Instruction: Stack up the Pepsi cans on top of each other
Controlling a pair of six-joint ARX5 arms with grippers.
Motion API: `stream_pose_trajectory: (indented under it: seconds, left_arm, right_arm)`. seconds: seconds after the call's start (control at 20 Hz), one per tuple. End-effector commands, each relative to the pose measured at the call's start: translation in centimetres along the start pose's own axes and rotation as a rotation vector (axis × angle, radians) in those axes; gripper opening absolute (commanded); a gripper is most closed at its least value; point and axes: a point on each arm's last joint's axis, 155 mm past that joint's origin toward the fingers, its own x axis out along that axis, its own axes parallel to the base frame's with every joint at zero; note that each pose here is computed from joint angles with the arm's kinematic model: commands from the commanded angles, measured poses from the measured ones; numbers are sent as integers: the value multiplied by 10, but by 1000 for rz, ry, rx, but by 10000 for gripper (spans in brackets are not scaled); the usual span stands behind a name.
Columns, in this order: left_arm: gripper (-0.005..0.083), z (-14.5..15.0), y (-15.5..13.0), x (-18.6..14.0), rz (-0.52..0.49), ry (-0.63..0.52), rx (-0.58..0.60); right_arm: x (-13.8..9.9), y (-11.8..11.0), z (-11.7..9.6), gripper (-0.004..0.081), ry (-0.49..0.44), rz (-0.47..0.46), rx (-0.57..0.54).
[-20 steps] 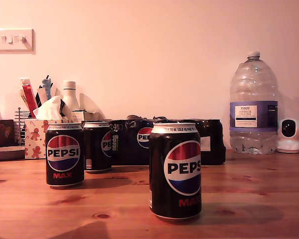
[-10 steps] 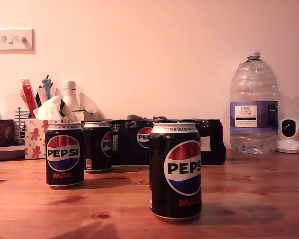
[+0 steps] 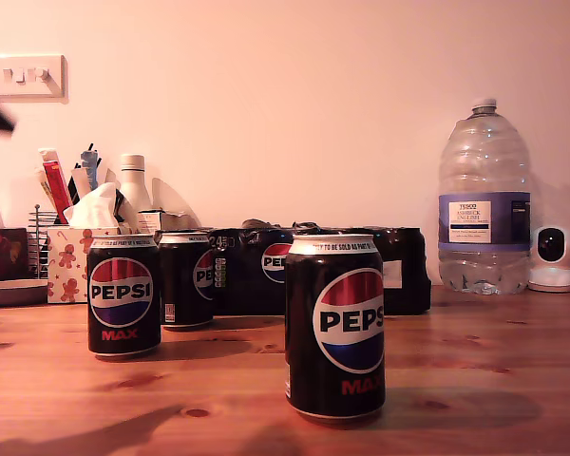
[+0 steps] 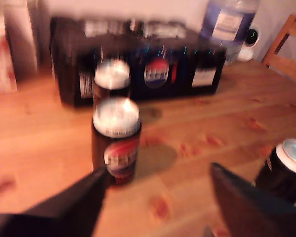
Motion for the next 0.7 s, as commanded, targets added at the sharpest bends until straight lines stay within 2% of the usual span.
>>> stream_pose_trajectory:
  seconds: [0.0, 0.05, 0.1, 0.25, 0.5, 0.65]
  left_arm:
    - [761, -8, 2, 8, 0, 18, 15]
    - [761, -7, 3, 13, 0, 17, 15]
    - [761, -6, 4, 18, -1, 15, 104]
    - [761, 0, 7, 34, 0, -10, 178]
    - [761, 6, 14, 62, 11, -53, 201]
    - [761, -1, 18, 79, 10, -51, 207]
  right_arm:
    - [2, -1, -7, -12, 10, -1, 7]
    - [2, -1, -7, -12, 11, -1, 7]
    - [2, -1, -7, -12, 12, -1, 7]
    - [2, -1, -8, -12, 15, -1, 8]
    - [2, -1, -8, -12, 15, 0, 8]
    - [2, -1, -8, -12, 15, 0, 8]
